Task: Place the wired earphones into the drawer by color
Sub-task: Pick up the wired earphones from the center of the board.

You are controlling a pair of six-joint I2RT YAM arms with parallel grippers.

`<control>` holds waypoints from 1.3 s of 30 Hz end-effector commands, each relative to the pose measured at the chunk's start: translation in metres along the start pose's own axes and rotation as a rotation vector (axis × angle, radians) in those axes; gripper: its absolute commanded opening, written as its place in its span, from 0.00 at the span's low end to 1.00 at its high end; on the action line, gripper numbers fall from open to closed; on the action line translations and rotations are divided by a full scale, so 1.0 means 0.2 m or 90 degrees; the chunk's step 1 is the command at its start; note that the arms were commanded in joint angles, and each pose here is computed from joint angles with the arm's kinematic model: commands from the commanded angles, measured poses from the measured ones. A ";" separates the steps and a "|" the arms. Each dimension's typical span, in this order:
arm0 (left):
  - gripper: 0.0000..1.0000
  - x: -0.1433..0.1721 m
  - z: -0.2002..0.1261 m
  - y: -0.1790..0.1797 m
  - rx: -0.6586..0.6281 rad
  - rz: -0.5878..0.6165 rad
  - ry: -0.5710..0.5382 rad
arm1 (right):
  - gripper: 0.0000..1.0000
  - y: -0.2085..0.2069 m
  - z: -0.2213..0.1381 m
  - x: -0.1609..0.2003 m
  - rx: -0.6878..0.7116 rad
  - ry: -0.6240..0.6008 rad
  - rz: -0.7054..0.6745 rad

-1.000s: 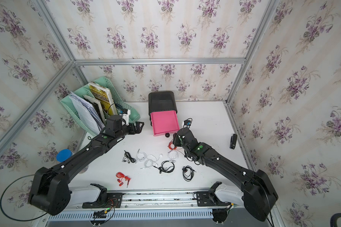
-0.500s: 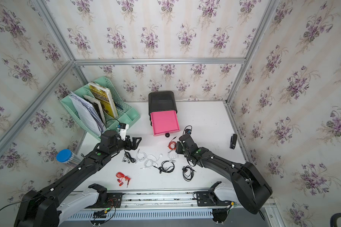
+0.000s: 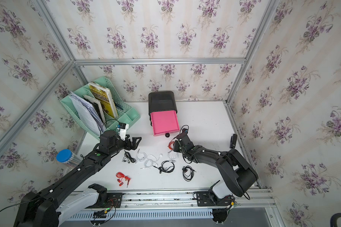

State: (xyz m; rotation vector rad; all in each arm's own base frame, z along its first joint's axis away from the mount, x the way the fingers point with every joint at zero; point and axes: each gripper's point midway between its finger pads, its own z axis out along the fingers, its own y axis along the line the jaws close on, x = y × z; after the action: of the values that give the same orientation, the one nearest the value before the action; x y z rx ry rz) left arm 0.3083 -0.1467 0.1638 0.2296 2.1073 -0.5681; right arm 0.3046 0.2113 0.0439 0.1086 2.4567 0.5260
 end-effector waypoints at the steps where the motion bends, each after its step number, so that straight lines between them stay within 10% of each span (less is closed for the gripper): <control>1: 0.99 -0.03 0.00 -0.01 0.008 0.011 -0.013 | 0.42 0.03 0.02 -0.02 -0.016 -0.007 0.010; 23: 0.99 -0.03 -0.01 -0.01 0.000 0.013 -0.016 | 0.29 -0.03 0.10 0.05 0.007 0.015 0.027; 39: 0.99 -0.03 -0.02 0.00 -0.005 0.014 -0.015 | 0.01 -0.04 0.08 0.03 0.002 0.008 0.039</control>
State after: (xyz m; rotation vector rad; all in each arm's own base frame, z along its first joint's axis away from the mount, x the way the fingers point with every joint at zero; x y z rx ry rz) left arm 0.3079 -0.1451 0.1670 0.2320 2.0964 -0.5570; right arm 0.3077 0.2130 0.0217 0.1722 2.4850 0.5499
